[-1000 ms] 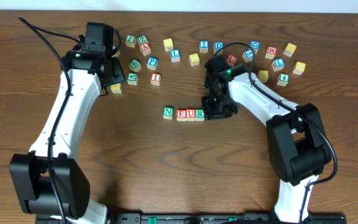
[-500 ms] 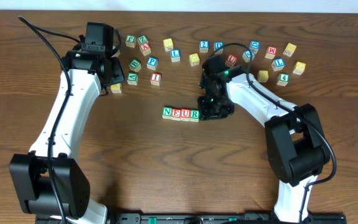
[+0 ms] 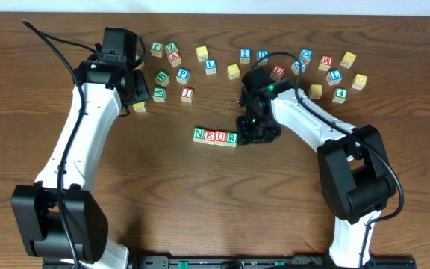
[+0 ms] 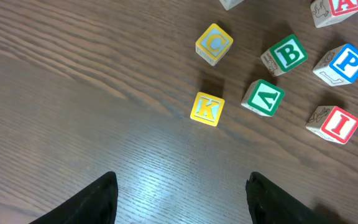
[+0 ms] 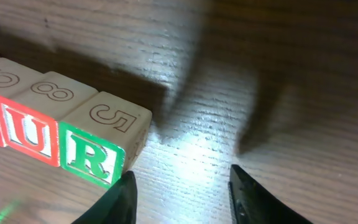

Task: Spell out NEURIPS

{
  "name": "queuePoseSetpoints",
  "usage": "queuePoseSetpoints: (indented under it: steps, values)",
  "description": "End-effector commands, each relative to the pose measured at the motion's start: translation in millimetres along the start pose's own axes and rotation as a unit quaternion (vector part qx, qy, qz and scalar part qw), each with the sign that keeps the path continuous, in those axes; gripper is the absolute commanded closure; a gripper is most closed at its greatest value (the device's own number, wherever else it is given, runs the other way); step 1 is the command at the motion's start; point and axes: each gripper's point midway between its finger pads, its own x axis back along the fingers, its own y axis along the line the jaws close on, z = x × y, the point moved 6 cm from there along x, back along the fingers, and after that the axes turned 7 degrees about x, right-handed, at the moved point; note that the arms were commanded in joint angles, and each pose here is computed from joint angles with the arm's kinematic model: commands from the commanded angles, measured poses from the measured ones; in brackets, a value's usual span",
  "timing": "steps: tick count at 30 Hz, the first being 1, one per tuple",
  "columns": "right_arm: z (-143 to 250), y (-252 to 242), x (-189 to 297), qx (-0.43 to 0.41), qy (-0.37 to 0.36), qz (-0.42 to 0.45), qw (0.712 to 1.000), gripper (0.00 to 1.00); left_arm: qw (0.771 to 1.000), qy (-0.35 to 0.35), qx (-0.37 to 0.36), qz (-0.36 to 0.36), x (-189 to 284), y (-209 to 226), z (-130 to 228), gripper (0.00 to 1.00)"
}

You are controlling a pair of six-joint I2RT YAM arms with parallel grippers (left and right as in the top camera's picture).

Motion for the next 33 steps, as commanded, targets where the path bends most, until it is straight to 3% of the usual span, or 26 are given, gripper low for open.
queuePoseSetpoints:
  steps: [1,33]
  values:
    - [-6,2,4,-0.002,-0.008,-0.006,1.000,0.54,1.000,-0.003,0.004,-0.011,-2,2,-3,0.35]
    - [-20,15,1,0.012,-0.052,0.001,0.999,0.53,1.000,-0.003,0.004,-0.011,-2,2,-3,0.35]
